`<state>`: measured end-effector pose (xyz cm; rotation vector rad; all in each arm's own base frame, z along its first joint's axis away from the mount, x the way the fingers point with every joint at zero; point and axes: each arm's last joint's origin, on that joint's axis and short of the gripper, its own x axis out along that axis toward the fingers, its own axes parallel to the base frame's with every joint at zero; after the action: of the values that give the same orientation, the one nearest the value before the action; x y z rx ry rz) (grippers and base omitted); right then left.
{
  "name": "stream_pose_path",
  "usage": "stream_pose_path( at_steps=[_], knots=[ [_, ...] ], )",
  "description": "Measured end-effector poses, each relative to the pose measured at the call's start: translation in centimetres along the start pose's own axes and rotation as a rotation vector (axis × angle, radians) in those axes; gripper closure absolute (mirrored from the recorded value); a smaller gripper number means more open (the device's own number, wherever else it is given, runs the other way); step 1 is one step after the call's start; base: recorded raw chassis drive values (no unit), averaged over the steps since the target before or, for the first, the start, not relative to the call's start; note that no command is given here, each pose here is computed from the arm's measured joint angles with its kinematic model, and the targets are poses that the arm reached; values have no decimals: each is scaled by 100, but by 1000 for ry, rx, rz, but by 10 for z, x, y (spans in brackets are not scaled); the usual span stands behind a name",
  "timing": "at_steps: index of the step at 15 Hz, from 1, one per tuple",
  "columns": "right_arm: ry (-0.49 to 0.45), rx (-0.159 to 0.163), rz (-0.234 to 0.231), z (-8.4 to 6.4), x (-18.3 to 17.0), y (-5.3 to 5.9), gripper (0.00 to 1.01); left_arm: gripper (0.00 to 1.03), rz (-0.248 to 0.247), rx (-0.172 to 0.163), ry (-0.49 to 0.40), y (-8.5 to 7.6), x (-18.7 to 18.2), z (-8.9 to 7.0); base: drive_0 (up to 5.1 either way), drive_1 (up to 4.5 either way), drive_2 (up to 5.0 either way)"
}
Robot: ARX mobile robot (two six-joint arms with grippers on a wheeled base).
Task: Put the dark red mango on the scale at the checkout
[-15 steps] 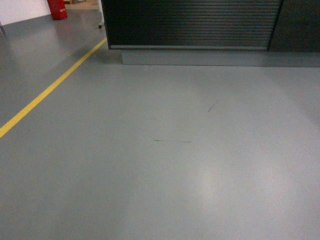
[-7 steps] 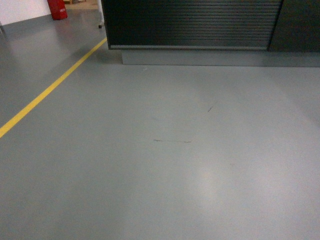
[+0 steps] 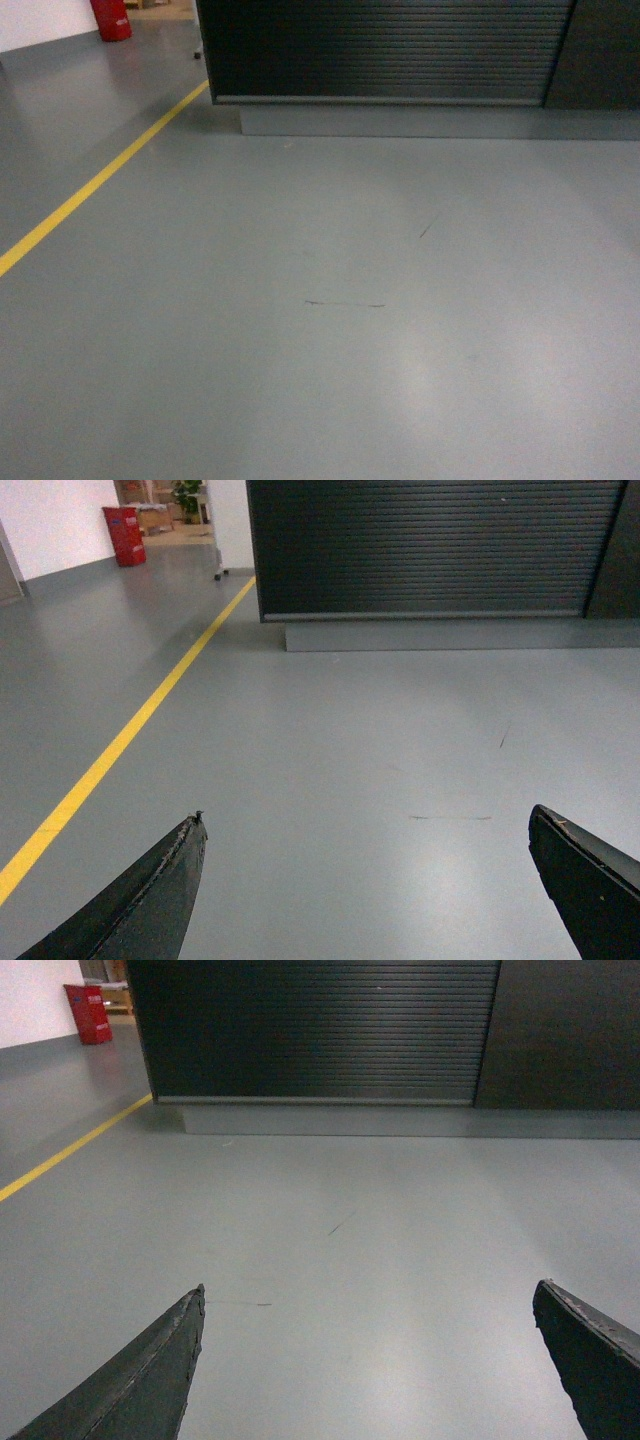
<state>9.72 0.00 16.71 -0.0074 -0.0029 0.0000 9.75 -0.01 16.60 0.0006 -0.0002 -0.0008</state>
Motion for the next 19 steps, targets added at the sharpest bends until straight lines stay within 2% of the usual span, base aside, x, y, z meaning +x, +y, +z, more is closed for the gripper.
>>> stream_pose_path(
  at_steps=[1, 19],
  knots=[
    [-2, 0, 0, 0, 0, 0, 3, 5, 0, 0, 0, 0, 0, 0, 0, 0, 0],
    [-6, 0, 0, 1, 0, 0, 3, 5, 0, 0, -3, 0, 0, 0, 5, 432, -422]
  ],
)
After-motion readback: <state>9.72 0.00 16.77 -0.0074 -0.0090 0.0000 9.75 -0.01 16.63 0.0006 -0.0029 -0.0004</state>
